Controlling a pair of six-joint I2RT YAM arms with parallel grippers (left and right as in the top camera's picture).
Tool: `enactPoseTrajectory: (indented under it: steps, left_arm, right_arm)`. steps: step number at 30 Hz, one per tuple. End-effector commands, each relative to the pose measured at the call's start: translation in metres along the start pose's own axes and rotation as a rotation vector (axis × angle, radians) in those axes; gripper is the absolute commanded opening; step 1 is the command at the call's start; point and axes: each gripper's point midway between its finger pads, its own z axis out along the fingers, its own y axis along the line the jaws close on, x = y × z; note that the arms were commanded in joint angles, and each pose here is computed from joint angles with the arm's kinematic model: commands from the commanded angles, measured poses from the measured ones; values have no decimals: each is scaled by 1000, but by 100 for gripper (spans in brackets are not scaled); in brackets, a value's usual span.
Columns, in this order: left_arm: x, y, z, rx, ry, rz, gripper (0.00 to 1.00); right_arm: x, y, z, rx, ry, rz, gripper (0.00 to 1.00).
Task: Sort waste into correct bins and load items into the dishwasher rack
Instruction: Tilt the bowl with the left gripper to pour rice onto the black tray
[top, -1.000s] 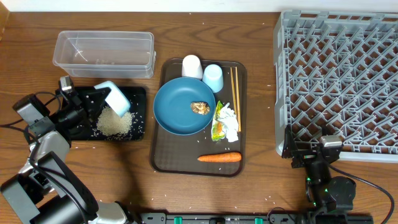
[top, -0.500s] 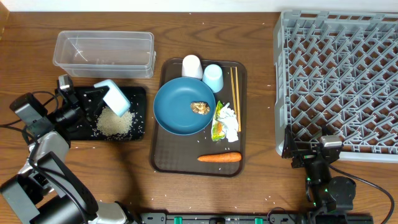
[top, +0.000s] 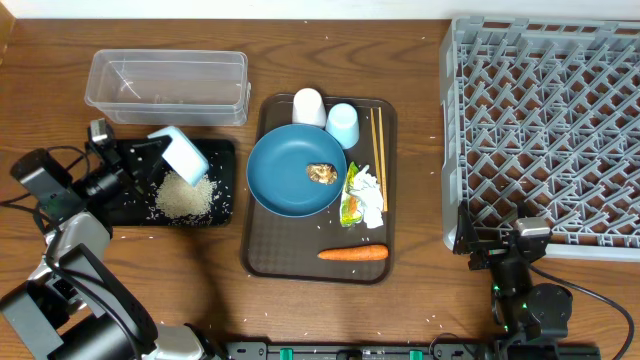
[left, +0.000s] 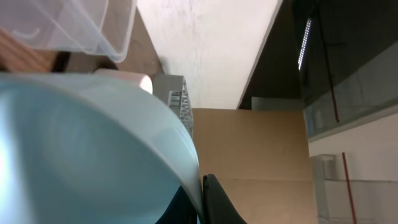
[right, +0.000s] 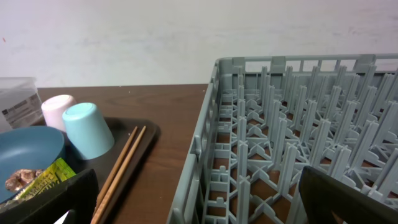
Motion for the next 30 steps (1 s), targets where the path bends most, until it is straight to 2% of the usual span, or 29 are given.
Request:
enactPoseTrajectory:
  steps: [1,2,5,7,10,11,13,16,19,21,25,30]
  left_arm:
    - [3,-9,-1,16,21,-13,6]
    - [3,-9,-1,16,21,-28,6]
    - [-1,-8,-2,6,-4,84,6]
    - [3,-9,-2,17,18,27,6]
    - [0,-10,-1,10,3,137,6]
    - [1,-10,-2,12,6,125,6]
    - [5,-9,-2,16,22,5,6]
    - [1,-11,0,8,3,133,6]
    - [8,-11,1,18,30,8,6]
    - [7,-16,3,21,34,65,6]
    - [12,-27,6,24,45,69,6]
    - [33,-63,12,35,67,205,6]
  right_arm:
    - [1,-3,0,14,4,-5,99]
    - [1,-3,0,14,4,-5,99]
    - [1,-3,0,15,4,-5,99]
    - [1,-3,0,15,4,-5,99]
    - [1,-3,0,15,4,-5,99]
    - [1,-3,0,14,4,-5,99]
    - [1,-3,0,14,4,-5,99]
    - [1,-3,0,14,4,-5,99]
    - [1,-3,0,14,4,-5,99]
    - [1,-3,0,15,4,-5,99]
    - [1,-3,0,14,4,-5,99]
    - [1,-3,0,14,4,-5,99]
